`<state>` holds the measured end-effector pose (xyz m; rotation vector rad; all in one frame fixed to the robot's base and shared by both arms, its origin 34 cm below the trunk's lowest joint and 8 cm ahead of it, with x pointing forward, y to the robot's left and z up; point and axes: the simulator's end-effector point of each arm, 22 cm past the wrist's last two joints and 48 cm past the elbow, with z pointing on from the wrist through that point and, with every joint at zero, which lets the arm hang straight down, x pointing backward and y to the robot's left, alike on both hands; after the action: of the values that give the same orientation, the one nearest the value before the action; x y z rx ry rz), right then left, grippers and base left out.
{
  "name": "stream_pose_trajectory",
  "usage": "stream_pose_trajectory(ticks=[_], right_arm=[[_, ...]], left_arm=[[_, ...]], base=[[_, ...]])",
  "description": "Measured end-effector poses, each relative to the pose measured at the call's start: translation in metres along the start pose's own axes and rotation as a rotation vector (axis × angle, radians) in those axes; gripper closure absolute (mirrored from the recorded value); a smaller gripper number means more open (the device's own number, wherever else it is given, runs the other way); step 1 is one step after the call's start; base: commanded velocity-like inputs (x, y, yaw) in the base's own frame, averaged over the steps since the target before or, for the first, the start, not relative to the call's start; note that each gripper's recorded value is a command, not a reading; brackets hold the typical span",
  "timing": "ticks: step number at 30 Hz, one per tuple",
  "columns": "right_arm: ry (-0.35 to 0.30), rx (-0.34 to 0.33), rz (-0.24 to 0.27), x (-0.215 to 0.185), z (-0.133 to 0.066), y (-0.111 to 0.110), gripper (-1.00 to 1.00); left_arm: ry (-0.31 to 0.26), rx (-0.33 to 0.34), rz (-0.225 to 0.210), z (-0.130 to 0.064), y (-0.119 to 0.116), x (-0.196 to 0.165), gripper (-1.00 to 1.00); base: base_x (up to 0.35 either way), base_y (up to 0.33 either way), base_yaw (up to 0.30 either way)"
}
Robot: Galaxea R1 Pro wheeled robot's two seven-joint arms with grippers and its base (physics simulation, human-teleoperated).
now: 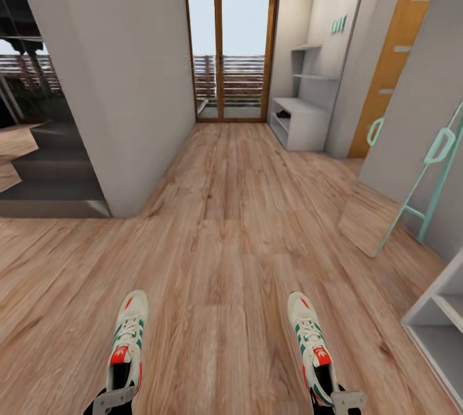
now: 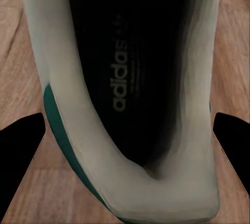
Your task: Pick up the two gym shoes and the two sandals from the corridor floor and place them onto the hallstand (shoe rack) in the corridor, making sure they are on the rack and not on the floor. Arrange them so the two gym shoes are next to each other and the two sandals are next to each other.
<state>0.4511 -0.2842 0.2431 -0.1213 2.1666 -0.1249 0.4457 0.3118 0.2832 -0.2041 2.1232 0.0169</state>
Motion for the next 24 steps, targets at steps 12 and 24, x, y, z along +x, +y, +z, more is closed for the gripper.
stream_pose_trajectory(ticks=[12, 24], right_arm=[[0.0, 0.0, 0.0, 0.0002, -0.0001, 0.0, 1.0], [0.0, 0.0, 0.0, 0.0001, -0.0001, 0.0, 1.0]], left_arm=[[0.001, 0.0, 0.0, -0.0002, 0.0001, 0.0004, 1.0], [0.0, 0.0, 0.0, 0.0001, 0.0, -0.0001, 1.0]], base=[[0.339, 0.0, 0.0], [0.339, 0.0, 0.0]])
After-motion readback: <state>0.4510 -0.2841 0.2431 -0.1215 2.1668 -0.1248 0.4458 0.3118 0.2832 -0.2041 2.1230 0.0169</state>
